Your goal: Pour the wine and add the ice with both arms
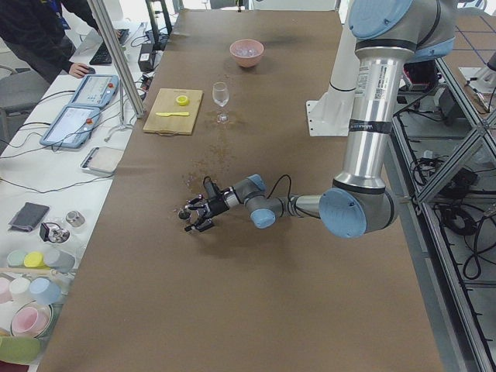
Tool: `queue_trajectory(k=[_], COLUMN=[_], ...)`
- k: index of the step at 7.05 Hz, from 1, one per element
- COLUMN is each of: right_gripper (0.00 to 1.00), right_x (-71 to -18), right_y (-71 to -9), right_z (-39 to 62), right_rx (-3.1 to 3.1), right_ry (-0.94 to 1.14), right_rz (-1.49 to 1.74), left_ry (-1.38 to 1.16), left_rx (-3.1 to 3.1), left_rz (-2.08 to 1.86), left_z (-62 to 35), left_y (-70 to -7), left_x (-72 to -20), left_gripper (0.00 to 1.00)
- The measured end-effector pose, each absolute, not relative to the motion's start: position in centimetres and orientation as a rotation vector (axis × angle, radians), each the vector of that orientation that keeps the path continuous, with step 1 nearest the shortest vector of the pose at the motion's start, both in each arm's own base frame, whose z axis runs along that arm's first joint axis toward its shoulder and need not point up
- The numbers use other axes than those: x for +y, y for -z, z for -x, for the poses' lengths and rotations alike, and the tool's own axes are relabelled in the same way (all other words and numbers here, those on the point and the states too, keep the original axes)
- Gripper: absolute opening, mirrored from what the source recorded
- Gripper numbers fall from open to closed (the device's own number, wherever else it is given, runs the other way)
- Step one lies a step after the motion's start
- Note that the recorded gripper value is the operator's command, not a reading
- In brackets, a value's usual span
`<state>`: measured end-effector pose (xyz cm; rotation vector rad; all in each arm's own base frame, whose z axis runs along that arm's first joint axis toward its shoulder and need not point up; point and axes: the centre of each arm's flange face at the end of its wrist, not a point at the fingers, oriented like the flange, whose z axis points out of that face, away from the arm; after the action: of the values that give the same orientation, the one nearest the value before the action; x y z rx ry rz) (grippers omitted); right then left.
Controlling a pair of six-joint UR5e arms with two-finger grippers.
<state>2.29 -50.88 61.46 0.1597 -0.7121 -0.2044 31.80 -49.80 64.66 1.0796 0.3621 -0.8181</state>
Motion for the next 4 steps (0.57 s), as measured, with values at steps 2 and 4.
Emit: queue_trajectory(k=[2,4], right_gripper=[1.0,1.0], right_x=[-50.91,-50.94], right_y=[-61.37,-61.31], right_z=[-2.28,-2.27], right_rx=[-0.712,-0.712], right_ry=[0.205,0.206], right_rz=[-0.161,-0.162], left_ry=[0.83,0.831], left_rx=[0.4,0.405], left_rz=[-1.088,-1.089], left_z=[-31.73,-31.61], left_y=[-64.86,-65.03], left_x=[-49.47,-49.34], left_gripper=[0.38,0.38])
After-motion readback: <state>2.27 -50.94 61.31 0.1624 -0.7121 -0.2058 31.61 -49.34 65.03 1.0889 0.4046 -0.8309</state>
